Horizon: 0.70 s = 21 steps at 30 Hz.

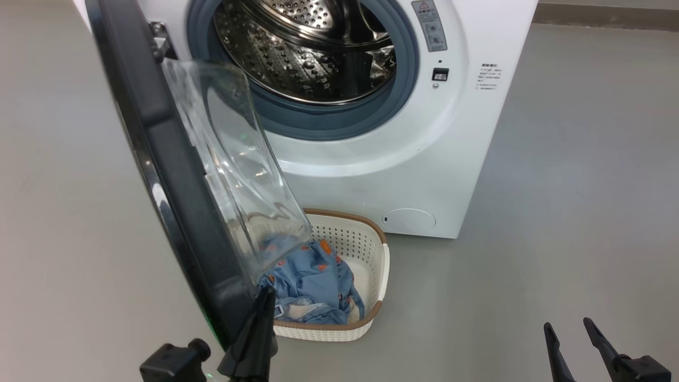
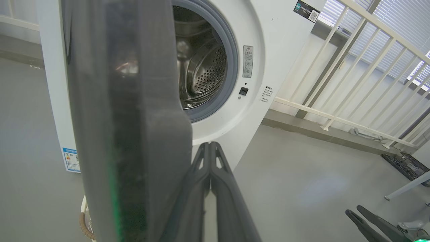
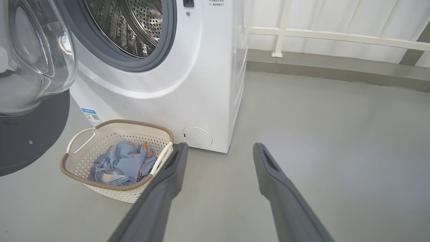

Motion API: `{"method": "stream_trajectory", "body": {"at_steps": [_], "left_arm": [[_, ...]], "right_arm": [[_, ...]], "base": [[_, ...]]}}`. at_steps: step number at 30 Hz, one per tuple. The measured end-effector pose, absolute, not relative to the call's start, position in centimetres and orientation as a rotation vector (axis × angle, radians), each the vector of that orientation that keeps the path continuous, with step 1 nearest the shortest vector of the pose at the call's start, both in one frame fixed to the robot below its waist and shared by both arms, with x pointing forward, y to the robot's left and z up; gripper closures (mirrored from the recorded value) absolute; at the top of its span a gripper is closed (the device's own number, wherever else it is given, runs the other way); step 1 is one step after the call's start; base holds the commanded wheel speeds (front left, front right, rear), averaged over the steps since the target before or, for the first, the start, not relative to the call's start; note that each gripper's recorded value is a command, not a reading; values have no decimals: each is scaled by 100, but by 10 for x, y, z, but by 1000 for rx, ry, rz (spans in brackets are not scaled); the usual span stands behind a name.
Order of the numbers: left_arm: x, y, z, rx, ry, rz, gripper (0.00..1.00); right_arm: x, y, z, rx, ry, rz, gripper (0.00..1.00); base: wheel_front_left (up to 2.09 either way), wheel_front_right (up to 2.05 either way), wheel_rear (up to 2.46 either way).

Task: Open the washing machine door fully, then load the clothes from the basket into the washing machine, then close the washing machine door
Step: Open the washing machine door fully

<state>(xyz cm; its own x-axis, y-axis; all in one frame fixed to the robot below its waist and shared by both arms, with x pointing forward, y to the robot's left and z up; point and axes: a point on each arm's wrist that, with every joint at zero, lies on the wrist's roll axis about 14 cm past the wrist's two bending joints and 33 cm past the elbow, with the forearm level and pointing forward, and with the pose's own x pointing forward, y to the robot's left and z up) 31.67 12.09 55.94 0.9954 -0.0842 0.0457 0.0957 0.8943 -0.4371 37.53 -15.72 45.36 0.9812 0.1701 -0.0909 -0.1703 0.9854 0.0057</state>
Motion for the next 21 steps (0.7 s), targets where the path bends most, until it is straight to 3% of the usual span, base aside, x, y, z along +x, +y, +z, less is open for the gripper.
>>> {"method": "stream_trajectory", "body": {"at_steps": [12, 21], "left_arm": [[309, 142, 558, -454, -46, 2, 100], [297, 193, 552, -443, -77, 194, 100]], "right_arm": [[383, -137, 453, -1, 92, 230, 0], [390, -113, 452, -1, 93, 299, 0]], "base": [[0, 0, 0], [0, 0, 0]]}}
